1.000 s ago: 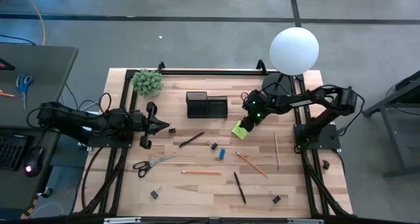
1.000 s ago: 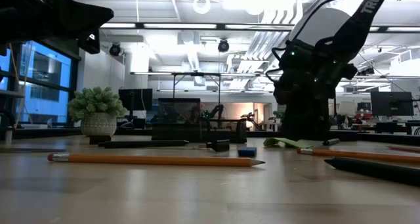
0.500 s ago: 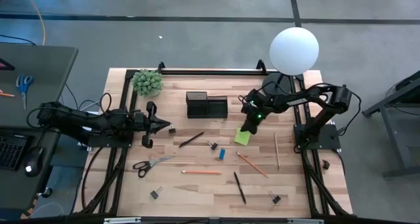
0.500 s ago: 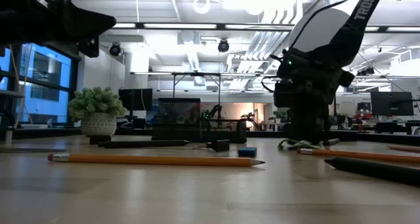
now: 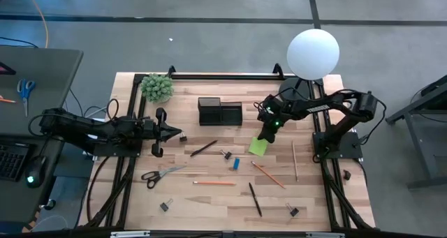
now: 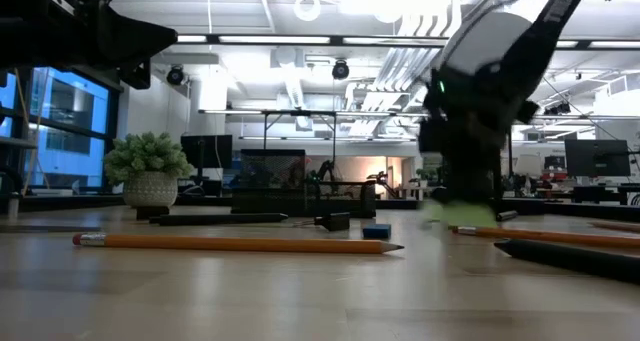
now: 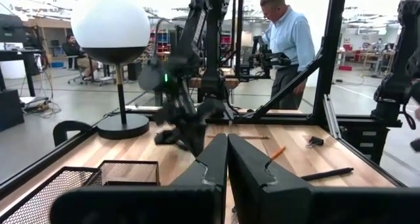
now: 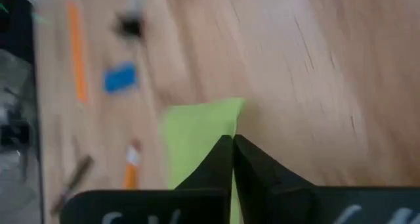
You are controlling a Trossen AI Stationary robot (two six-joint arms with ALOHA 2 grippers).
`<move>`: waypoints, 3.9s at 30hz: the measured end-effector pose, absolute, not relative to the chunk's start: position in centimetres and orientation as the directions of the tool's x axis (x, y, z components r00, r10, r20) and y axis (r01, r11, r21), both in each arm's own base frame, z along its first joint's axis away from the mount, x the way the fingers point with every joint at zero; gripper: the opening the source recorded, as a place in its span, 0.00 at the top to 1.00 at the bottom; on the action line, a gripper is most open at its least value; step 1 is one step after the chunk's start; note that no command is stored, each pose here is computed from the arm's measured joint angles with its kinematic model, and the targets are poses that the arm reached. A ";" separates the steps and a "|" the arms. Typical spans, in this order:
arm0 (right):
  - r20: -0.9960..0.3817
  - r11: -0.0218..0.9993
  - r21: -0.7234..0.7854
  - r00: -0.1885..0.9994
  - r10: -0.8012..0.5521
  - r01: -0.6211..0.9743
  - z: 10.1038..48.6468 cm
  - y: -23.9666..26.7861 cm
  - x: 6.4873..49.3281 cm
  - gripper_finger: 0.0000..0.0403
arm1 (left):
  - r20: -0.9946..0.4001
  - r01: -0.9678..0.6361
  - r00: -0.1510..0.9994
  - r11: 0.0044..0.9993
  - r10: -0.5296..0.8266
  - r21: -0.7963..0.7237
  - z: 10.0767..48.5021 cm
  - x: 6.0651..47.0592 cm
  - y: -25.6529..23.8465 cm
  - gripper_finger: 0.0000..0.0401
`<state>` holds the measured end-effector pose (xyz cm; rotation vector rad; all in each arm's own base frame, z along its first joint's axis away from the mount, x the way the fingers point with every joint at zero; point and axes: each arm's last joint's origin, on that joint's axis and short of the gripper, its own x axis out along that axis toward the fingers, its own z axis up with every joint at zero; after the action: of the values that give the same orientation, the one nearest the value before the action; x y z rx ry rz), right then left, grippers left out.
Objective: Pick and place office supplies into organizer
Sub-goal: Put the sticky notes into the organizer bin, then put the center clip binder into the organizer bin
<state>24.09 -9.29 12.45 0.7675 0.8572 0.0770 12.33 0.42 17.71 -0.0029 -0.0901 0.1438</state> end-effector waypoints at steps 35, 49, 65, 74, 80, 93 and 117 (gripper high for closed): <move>-0.474 0.351 0.689 0.761 -0.442 0.634 14.2 -9.5 31.5 1.00 | 0.123 -0.114 0.986 0.993 0.115 -0.009 18.1 12.3 0.3 0.99; -0.546 0.380 0.642 0.746 -0.382 0.665 13.5 -10.1 31.0 0.84 | 0.125 -0.117 0.985 0.993 0.115 0.007 18.2 12.3 0.3 0.99; -0.488 0.463 0.686 0.827 -0.278 0.561 14.1 -9.9 31.5 0.56 | 0.127 -0.117 0.985 0.993 0.115 0.007 18.2 12.3 0.3 0.99; -0.337 0.670 0.638 0.920 -0.198 0.379 17.4 -9.9 31.9 0.62 | 0.126 -0.117 0.985 0.993 0.115 0.007 18.2 12.3 0.3 0.99; -0.426 0.801 0.437 0.879 -0.215 0.409 21.7 -9.0 30.9 0.66 | 0.102 -0.110 0.989 0.994 0.109 0.011 18.0 12.3 0.3 0.99; -0.468 0.922 0.173 0.852 -0.234 0.347 21.0 -2.0 28.3 0.71 | 0.034 -0.046 0.998 0.999 0.045 0.016 17.3 12.4 0.1 0.99; -0.463 0.972 0.166 0.883 -0.070 0.164 17.8 4.7 29.1 0.70 | -0.015 -0.266 0.963 0.936 0.269 -0.231 19.3 13.5 0.8 0.99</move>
<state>29.13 4.71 17.81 0.2033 0.4728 -0.1226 13.52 0.78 19.25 -0.2335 -0.0165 0.2733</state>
